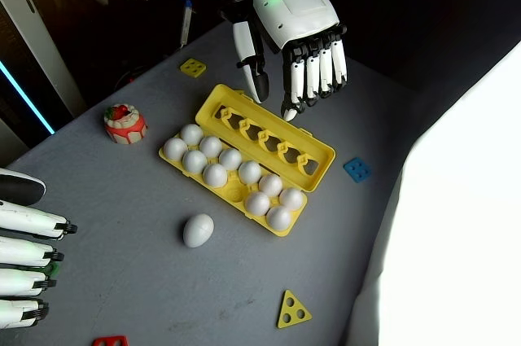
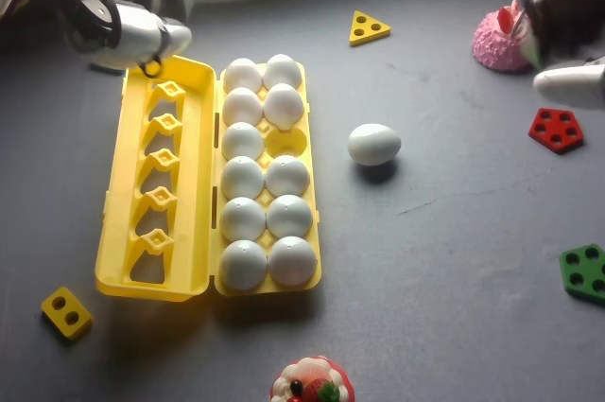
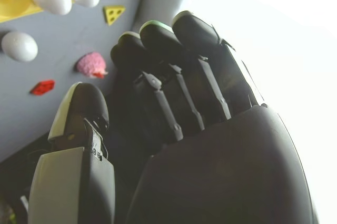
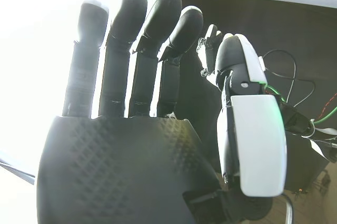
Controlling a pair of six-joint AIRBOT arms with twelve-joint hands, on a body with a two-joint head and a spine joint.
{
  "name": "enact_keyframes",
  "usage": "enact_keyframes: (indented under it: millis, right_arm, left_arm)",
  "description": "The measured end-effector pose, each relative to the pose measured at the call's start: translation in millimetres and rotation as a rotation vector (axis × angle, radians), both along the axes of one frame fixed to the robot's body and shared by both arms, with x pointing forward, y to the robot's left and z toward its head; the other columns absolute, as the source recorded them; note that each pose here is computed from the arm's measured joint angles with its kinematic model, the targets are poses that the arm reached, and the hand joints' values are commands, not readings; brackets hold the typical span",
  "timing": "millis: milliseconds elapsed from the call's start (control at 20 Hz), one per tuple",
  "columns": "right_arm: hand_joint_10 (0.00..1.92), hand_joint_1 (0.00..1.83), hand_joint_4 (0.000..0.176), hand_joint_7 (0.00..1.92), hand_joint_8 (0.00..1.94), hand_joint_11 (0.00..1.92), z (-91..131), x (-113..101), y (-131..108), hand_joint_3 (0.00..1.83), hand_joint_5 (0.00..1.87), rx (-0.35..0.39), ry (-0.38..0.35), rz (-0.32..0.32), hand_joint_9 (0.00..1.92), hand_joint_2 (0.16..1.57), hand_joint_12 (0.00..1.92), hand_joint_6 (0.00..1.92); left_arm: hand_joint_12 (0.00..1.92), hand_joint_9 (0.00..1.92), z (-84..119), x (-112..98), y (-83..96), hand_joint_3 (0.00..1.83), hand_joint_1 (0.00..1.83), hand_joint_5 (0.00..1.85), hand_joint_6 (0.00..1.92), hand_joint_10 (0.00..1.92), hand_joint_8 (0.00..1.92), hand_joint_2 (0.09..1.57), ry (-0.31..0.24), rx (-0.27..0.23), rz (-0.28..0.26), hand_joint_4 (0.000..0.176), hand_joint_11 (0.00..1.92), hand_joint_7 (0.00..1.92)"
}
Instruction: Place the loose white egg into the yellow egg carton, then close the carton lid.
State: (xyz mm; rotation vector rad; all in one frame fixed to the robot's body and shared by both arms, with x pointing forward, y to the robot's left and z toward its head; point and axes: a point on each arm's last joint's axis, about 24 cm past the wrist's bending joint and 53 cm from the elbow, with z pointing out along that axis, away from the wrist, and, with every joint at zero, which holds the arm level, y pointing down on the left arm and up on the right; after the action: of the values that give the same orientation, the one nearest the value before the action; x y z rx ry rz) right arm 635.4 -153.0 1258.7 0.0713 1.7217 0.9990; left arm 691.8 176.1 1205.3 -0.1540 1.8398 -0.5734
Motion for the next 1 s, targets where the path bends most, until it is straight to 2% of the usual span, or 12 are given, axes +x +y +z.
enact_keyframes:
  millis: [50,100,150,200,350,450,600,700,750,850,900,1000]
  right_arm:
    - [0.27,0.31,0.0,0.11,0.0,0.0,1,0,0,0.01,0.08,0.002,-0.002,0.001,0.0,1.22,0.73,0.11]
    - [0.27,0.31,0.0,0.11,0.0,0.0,2,0,1,0.01,0.08,0.007,-0.007,0.002,0.0,1.22,0.73,0.11]
    - [0.19,0.14,0.0,0.1,0.0,0.0,4,0,1,0.01,0.08,0.009,-0.01,0.003,0.01,1.27,0.13,0.06]
    - [0.19,0.1,0.0,0.11,0.0,0.0,3,0,1,0.01,0.08,0.008,-0.009,0.003,0.02,1.29,0.03,0.06]
    - [0.19,0.0,0.0,0.12,0.01,0.0,1,0,2,0.02,0.09,0.003,0.0,0.003,0.02,1.32,0.0,0.05]
    - [0.19,0.0,0.0,0.12,0.01,0.0,-6,3,5,0.02,0.08,-0.003,0.019,0.007,0.02,1.32,0.0,0.05]
    - [0.16,0.0,0.0,0.1,0.0,0.0,-30,15,12,0.01,0.08,0.013,0.116,-0.003,0.01,1.32,0.0,0.04]
    - [0.16,0.03,0.0,0.11,0.01,0.0,-49,26,13,0.01,0.08,0.03,0.177,-0.019,0.02,1.31,0.0,0.04]
    - [0.16,0.24,0.0,0.11,0.01,0.0,-57,29,16,0.0,0.1,0.023,0.192,-0.017,0.03,1.27,0.0,0.05]
    - [0.17,0.46,0.0,0.12,0.01,0.03,-73,33,23,0.0,0.19,0.015,0.222,-0.01,0.04,1.24,0.02,0.08]
    - [0.16,0.51,0.0,0.12,0.01,0.0,-80,32,26,0.0,0.22,0.009,0.235,-0.005,0.02,1.24,0.01,0.1]
    - [0.28,0.56,0.0,0.15,0.0,0.0,-86,34,36,0.01,0.26,-0.003,0.244,0.01,0.0,1.23,0.27,0.26]
  left_arm:
    - [0.68,0.12,3,1,0.4,0.05,0.39,0.09,0.02,0.04,0.0,1.3,-0.006,-0.001,0.001,0.037,0.0,0.14]
    - [0.68,0.12,5,1,0.4,0.05,0.39,0.09,0.02,0.04,0.0,1.3,-0.012,0.0,0.002,0.037,0.0,0.14]
    - [0.6,0.12,5,1,0.2,0.03,0.16,0.08,0.01,0.02,0.0,1.36,-0.013,-0.001,0.001,0.014,0.0,0.15]
    - [0.52,0.1,5,1,0.1,0.02,0.07,0.07,0.0,0.01,0.0,1.38,-0.009,-0.005,0.002,0.013,0.0,0.14]
    - [0.31,0.09,4,1,0.6,0.01,0.0,0.01,0.0,0.0,0.0,1.39,-0.007,-0.005,0.004,0.0,0.0,0.13]
    - [0.33,0.09,0,0,2.1,0.0,0.0,0.01,0.0,0.01,0.0,1.39,0.012,0.0,0.01,0.0,0.0,0.13]
    - [0.3,0.06,-6,2,8.0,0.0,0.0,0.02,0.0,0.0,0.0,1.35,0.031,0.019,0.022,0.0,0.0,0.1]
    - [0.26,0.07,-10,4,16.5,0.0,0.0,0.03,0.0,0.0,0.0,1.34,0.041,0.062,0.04,0.0,0.0,0.11]
    - [0.24,0.07,-11,5,19.6,0.0,0.0,0.04,0.0,0.0,0.0,1.34,0.048,0.081,0.045,0.0,0.0,0.12]
    - [0.24,0.07,-17,4,23.0,0.0,0.0,0.04,0.0,0.0,0.0,1.34,0.068,0.126,0.043,0.008,0.0,0.12]
    - [0.29,0.08,-18,4,24.1,0.0,0.0,0.03,0.0,0.01,0.0,1.34,0.074,0.131,0.046,0.009,0.0,0.12]
    - [0.21,0.07,-19,5,27.9,0.0,0.0,0.03,0.0,0.0,0.01,1.33,0.078,0.131,0.059,0.02,0.0,0.1]
